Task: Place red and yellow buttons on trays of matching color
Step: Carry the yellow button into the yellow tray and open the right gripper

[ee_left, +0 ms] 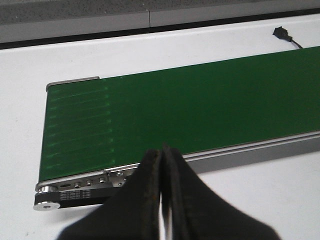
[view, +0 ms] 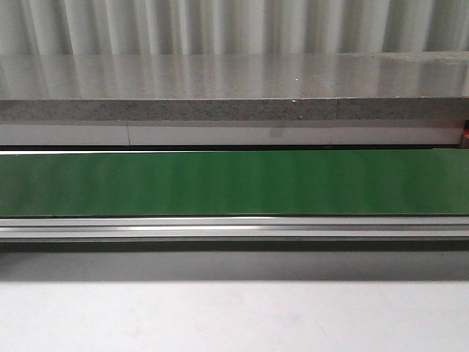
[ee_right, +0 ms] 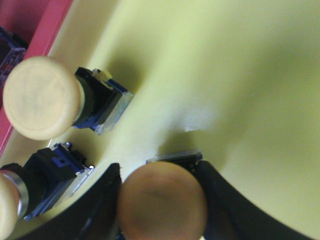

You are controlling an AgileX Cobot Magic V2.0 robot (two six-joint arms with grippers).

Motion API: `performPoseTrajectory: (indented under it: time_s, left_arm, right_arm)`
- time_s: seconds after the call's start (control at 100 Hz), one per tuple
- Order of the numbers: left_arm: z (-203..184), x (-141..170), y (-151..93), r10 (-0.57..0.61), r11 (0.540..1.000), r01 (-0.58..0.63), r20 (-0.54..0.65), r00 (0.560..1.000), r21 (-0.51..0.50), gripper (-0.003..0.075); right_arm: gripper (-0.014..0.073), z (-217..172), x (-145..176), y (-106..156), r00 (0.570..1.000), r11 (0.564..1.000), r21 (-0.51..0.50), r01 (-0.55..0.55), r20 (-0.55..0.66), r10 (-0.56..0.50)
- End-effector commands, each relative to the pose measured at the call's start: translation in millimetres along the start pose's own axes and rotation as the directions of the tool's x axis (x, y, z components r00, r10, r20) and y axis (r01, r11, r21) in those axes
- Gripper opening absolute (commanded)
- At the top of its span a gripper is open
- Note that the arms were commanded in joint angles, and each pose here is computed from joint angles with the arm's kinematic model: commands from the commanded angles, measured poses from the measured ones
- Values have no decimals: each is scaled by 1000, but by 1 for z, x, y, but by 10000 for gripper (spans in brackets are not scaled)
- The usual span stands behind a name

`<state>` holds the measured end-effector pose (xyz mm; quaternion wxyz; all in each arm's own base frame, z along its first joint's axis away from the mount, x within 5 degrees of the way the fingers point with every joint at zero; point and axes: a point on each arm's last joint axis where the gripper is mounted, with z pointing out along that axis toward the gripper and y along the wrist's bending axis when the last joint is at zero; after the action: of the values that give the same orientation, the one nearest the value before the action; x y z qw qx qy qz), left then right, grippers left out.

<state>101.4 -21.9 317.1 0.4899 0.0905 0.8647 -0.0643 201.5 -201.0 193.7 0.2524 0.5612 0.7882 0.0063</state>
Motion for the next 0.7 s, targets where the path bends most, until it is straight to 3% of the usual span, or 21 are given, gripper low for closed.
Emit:
performPoseTrajectory:
  time_s: [0.0, 0.14, 0.45, 0.69]
  left_arm:
    - [-5, -13, -1, 0, 1000, -1, 92, 996, 3, -20]
    - [-5, -13, -1, 0, 1000, -1, 92, 996, 3, -20]
    - [-5, -13, -1, 0, 1000, -1, 92, 996, 3, -20]
    - [-5, -13, -1, 0, 1000, -1, 92, 996, 3, -20]
  right_arm:
    - [368, -11, -10, 4, 997, 1000, -29, -2, 78, 4]
    - [495, -11, -10, 4, 997, 1000, -29, -2, 80, 4]
    - [490, -15, -10, 4, 997, 999, -32, 6, 83, -3]
    - [490, -47, -11, 8, 986, 997, -58, 45, 164, -35]
